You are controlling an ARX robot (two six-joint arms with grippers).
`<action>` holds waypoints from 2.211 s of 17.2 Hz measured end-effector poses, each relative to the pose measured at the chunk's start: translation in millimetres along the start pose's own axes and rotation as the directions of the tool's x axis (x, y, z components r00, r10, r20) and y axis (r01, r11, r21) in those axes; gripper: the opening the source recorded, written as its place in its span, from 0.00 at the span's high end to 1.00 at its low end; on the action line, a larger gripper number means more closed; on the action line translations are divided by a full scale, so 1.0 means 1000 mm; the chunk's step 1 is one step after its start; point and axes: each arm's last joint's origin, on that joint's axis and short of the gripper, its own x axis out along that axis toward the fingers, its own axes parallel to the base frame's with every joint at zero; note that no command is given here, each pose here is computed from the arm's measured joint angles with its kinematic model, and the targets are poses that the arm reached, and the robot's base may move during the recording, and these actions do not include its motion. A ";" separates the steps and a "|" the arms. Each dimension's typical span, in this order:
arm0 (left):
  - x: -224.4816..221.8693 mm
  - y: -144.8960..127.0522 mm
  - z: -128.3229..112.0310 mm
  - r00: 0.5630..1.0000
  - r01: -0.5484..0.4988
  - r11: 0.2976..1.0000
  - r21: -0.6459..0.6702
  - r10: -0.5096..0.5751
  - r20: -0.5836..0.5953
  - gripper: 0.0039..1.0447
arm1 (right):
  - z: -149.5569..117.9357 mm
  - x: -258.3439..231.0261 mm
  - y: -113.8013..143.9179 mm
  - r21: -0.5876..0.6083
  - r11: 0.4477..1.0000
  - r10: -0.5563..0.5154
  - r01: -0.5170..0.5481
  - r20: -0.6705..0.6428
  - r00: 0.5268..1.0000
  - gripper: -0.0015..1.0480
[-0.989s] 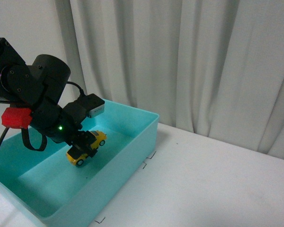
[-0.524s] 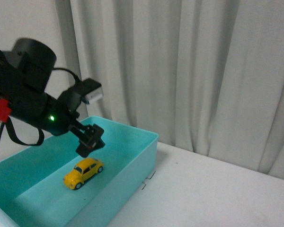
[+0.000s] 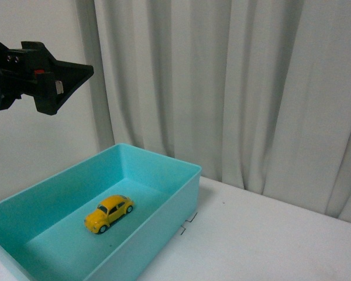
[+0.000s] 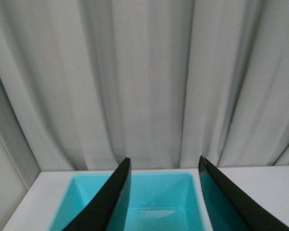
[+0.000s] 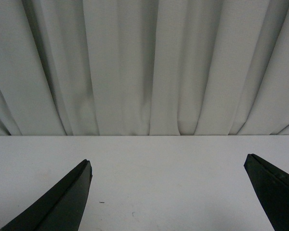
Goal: Wind up and store yellow beetle toy
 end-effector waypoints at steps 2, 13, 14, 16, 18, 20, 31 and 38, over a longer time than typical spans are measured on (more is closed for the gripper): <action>-0.011 -0.018 -0.018 1.000 0.007 0.999 -0.041 -0.008 -0.023 0.78 | 0.000 0.000 0.000 0.000 1.000 0.002 -0.002 0.000 1.000 0.06; -0.051 -0.064 -0.052 1.000 0.017 0.998 -0.057 -0.018 -0.018 0.99 | 0.000 0.000 0.000 0.000 1.000 0.000 0.000 0.000 1.000 0.06; -0.053 -0.062 -0.053 1.000 -0.005 0.998 -0.057 0.003 -0.019 0.99 | 0.000 0.000 0.000 0.000 1.000 0.000 0.000 0.000 1.000 0.06; -0.056 -0.063 -0.056 1.000 -0.004 0.998 -0.057 0.005 0.013 0.99 | 0.000 0.000 0.000 0.000 1.000 0.000 0.000 0.000 1.000 0.06; -0.057 -0.063 -0.061 1.000 -0.003 0.998 -0.057 0.002 -0.017 0.99 | 0.000 0.000 0.000 0.000 1.000 0.000 0.000 0.000 1.000 0.06; -0.058 -0.063 -0.061 1.000 -0.003 0.998 -0.057 0.002 -0.015 0.99 | 0.000 0.000 0.000 0.000 1.000 0.000 0.000 0.000 1.000 0.06; -0.078 -0.063 -0.063 1.000 -0.002 0.998 -0.057 0.001 -0.020 0.99 | 0.000 0.000 0.000 0.000 1.000 0.000 0.000 0.000 1.000 0.06; -0.078 -0.063 -0.063 1.000 -0.002 0.998 -0.059 0.002 -0.013 0.80 | 0.000 0.000 0.000 0.000 1.000 0.000 0.000 0.000 1.000 0.06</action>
